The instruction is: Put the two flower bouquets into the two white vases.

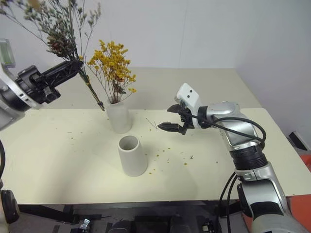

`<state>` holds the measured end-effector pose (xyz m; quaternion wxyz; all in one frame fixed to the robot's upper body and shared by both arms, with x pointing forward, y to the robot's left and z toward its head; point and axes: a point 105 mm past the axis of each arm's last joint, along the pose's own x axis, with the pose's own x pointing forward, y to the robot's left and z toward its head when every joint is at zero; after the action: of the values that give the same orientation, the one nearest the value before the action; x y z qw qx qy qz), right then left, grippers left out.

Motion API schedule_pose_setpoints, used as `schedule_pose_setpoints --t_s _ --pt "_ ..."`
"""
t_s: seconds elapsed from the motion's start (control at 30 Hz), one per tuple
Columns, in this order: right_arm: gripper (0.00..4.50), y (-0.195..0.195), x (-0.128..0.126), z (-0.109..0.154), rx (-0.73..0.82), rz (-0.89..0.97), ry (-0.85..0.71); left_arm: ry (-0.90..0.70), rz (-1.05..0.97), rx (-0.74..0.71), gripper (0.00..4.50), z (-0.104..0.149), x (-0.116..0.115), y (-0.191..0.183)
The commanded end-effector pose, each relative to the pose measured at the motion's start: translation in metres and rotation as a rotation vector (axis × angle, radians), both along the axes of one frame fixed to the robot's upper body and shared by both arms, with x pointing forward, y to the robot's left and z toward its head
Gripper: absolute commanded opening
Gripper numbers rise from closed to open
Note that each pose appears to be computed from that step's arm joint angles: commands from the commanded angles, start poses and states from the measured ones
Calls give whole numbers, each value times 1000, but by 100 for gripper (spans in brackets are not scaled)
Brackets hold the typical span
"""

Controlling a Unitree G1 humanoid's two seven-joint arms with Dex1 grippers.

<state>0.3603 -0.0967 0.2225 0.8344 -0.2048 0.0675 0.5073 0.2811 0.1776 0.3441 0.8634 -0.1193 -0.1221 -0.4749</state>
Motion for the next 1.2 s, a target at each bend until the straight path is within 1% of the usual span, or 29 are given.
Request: schedule_pose_setpoints --t_s 0.03,0.23,0.3,0.5,0.73,0.97,1.2 --pt "450 -4 -4 16 30 -6 -47 -95 -106 -28 3 14 -14 -7" --pt "450 -6 -11 16 24 20 -52 -64 -263 22 3 2 -13 -30" --pt "450 -6 -19 17 25 69 -52 -48 -296 65 3 -6 -12 -38" --pt "450 -4 -51 26 72 279 -48 -20 -367 124 3 -19 -7 -52" --pt "450 0 -69 25 68 399 -50 4 -408 165 3 -36 -4 -64" --pt "450 4 -78 24 47 455 -52 -1 -405 210 3 -48 -2 -65" --pt "450 5 -78 25 36 463 -59 -11 -404 228 3 -49 -2 -61"
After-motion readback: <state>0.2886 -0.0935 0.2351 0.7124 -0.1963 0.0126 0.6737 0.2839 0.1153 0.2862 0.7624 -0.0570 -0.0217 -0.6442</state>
